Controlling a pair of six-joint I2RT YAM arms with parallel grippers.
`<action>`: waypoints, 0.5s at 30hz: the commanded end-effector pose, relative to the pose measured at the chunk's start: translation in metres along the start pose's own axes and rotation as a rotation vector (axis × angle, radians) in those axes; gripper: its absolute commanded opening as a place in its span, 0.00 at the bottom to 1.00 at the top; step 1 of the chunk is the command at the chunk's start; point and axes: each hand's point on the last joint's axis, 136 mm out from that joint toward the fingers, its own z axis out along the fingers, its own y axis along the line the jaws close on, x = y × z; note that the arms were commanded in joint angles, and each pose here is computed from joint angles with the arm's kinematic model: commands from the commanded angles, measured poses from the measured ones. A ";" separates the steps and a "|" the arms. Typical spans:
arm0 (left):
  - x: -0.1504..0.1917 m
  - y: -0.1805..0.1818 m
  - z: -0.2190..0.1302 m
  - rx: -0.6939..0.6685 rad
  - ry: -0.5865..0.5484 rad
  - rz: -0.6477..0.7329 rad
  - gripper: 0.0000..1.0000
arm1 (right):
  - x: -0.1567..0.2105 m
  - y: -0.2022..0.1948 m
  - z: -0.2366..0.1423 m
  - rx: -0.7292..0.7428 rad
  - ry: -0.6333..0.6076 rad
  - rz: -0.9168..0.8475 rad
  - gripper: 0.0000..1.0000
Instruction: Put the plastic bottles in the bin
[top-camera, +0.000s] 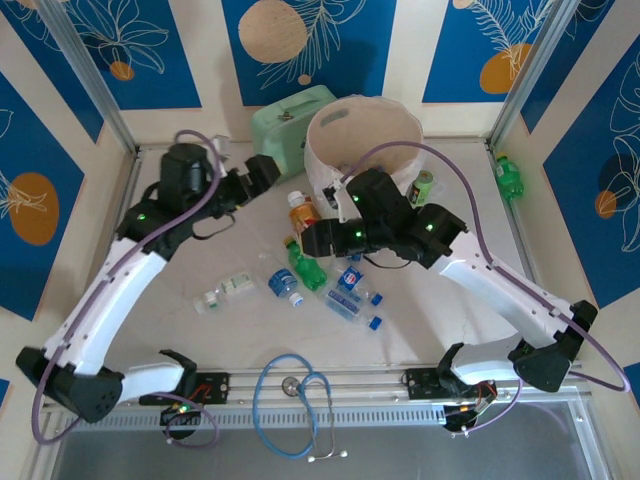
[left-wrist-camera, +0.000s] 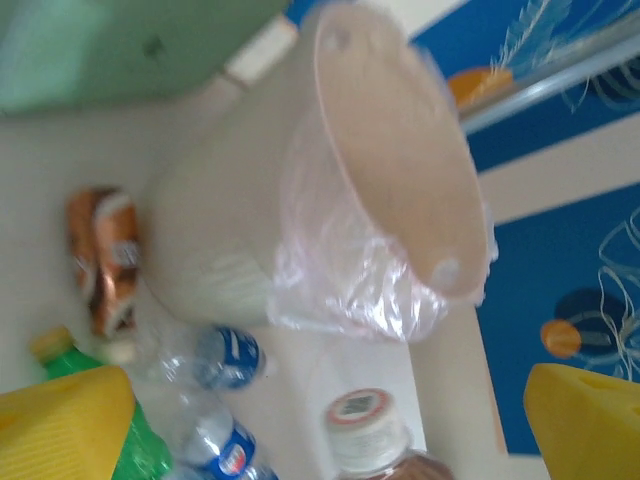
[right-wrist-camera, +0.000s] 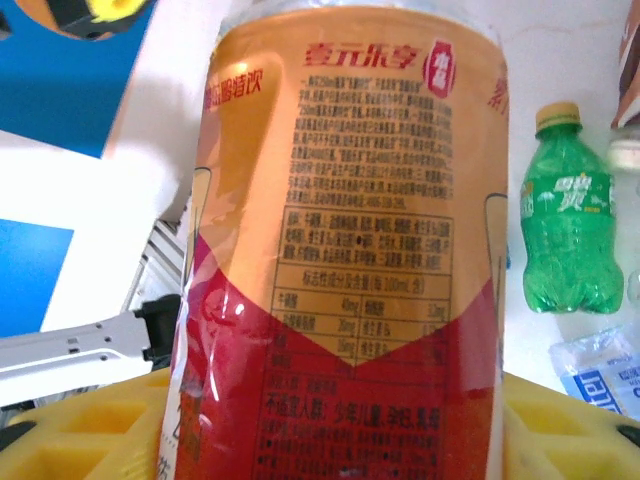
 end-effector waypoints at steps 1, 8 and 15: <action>-0.015 0.005 -0.032 -0.083 -0.083 0.165 1.00 | -0.033 0.014 -0.040 -0.015 -0.135 -0.053 0.55; 0.008 0.048 -0.035 -0.235 -0.007 0.297 1.00 | -0.103 -0.008 -0.093 0.056 -0.333 -0.023 0.55; 0.051 0.111 -0.030 -0.411 0.128 0.327 1.00 | -0.155 -0.059 -0.102 0.137 -0.398 0.067 0.55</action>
